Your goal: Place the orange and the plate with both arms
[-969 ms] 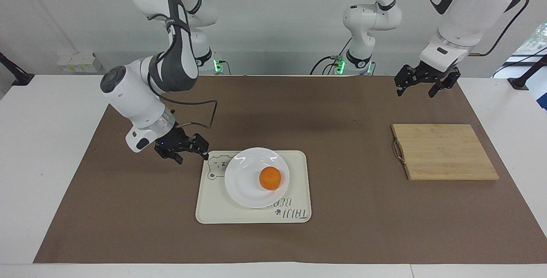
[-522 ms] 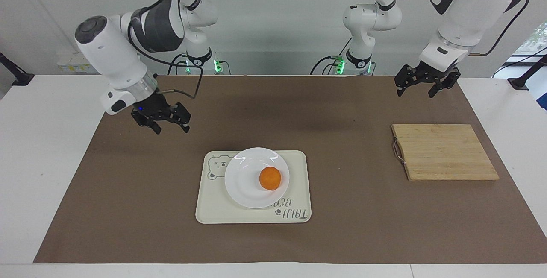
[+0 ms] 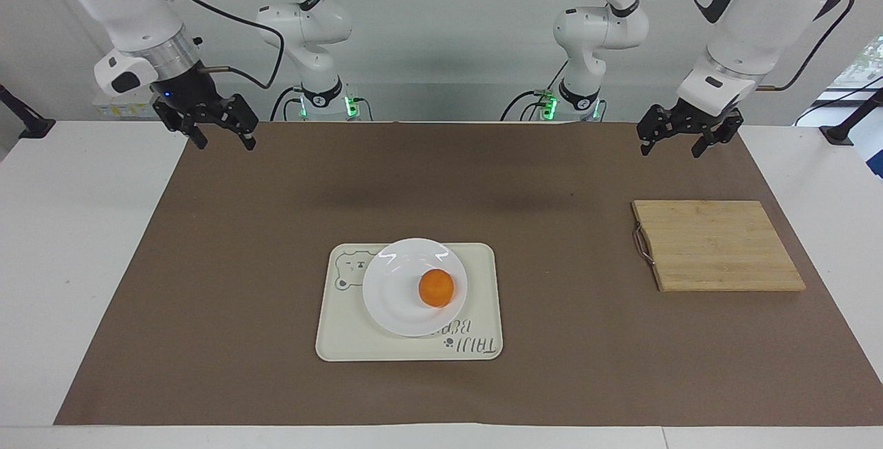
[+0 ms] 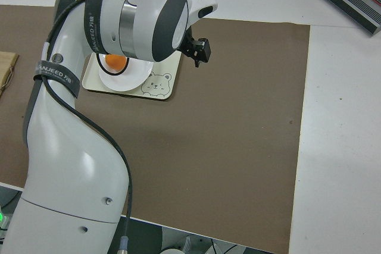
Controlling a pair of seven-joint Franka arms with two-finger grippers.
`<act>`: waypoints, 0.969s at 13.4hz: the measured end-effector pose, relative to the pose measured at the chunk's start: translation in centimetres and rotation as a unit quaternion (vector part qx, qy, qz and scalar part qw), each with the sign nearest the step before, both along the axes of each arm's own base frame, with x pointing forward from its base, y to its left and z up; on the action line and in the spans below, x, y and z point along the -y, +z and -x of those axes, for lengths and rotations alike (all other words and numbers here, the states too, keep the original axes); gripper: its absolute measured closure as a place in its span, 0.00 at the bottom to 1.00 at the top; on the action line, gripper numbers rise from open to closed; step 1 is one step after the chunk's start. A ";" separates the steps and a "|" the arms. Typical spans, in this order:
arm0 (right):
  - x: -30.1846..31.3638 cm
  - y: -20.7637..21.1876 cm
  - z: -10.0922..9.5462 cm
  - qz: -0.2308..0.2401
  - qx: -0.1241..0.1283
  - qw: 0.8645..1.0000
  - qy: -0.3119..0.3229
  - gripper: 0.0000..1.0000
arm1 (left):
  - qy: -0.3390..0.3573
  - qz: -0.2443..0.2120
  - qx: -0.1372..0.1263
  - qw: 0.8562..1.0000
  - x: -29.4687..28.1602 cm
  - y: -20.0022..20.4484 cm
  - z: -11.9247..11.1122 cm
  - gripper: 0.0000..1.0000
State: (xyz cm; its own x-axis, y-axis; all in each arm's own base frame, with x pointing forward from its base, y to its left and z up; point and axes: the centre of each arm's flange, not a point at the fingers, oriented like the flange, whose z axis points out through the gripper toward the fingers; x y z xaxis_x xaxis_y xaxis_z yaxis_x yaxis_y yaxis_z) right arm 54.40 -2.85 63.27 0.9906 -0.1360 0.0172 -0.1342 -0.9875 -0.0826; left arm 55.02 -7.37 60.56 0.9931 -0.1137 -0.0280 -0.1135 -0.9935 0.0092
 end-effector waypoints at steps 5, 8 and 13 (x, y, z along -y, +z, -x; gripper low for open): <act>0.3 5.9 2.9 0.019 -0.003 1.000 0.018 0.00 | 0.000 0.000 0.000 1.000 0.0 0.0 0.0 0.00; -0.1 6.7 4.0 0.030 -0.001 0.999 0.029 0.00 | 0.000 0.000 0.000 1.000 0.0 0.0 0.0 0.00; -0.6 6.0 3.9 0.030 -0.010 0.999 0.034 0.00 | 0.000 0.000 0.000 1.000 0.0 0.0 0.0 0.00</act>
